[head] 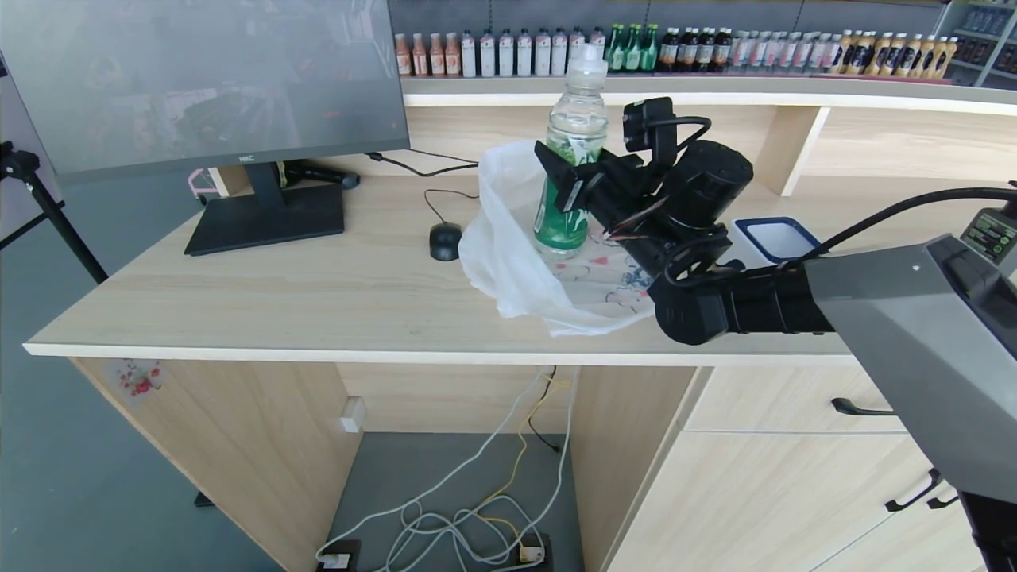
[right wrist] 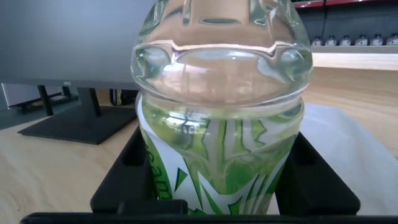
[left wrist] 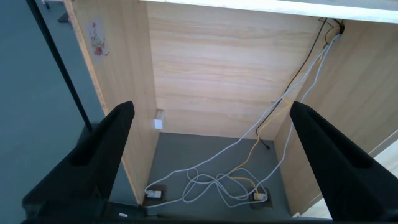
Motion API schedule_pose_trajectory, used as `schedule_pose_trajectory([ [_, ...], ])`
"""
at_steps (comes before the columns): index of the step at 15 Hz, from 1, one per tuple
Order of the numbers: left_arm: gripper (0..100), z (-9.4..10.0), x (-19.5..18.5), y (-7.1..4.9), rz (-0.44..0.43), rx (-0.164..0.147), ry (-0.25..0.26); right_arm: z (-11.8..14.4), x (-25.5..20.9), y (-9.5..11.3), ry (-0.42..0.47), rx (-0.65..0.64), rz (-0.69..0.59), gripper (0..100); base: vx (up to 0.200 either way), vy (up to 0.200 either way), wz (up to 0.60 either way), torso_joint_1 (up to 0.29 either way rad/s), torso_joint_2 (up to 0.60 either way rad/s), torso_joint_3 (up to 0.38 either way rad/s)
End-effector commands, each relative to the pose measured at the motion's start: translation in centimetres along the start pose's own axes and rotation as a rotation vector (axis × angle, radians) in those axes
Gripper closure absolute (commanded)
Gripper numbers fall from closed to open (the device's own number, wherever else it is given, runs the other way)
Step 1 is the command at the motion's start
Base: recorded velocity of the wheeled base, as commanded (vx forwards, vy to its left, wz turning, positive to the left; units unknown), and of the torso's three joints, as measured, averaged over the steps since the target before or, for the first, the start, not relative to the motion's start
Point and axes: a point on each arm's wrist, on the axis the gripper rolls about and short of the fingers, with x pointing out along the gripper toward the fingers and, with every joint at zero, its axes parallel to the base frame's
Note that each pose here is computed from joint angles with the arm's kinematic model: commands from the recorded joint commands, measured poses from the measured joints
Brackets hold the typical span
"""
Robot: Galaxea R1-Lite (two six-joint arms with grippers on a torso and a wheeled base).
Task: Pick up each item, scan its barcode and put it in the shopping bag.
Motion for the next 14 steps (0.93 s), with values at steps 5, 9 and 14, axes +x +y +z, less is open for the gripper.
schedule_pose_trajectory([
  [5,0,0.0,0.0,0.0,0.000,0.000,-0.001,-1.5,0.2,0.9,0.021,0.004,0.018,100,0.000,0.000,0.00,0.000,0.00,0.000],
  [9,0,0.0,0.0,0.0,0.000,0.000,-0.001,-2.0,0.1,0.7,0.024,0.002,0.014,100,0.000,0.000,0.00,0.000,0.00,0.000],
  [14,0,0.0,0.0,0.0,0.000,0.000,-0.001,-2.6,0.1,0.8,0.033,0.004,0.016,100,0.000,0.000,0.00,0.000,0.00,0.000],
])
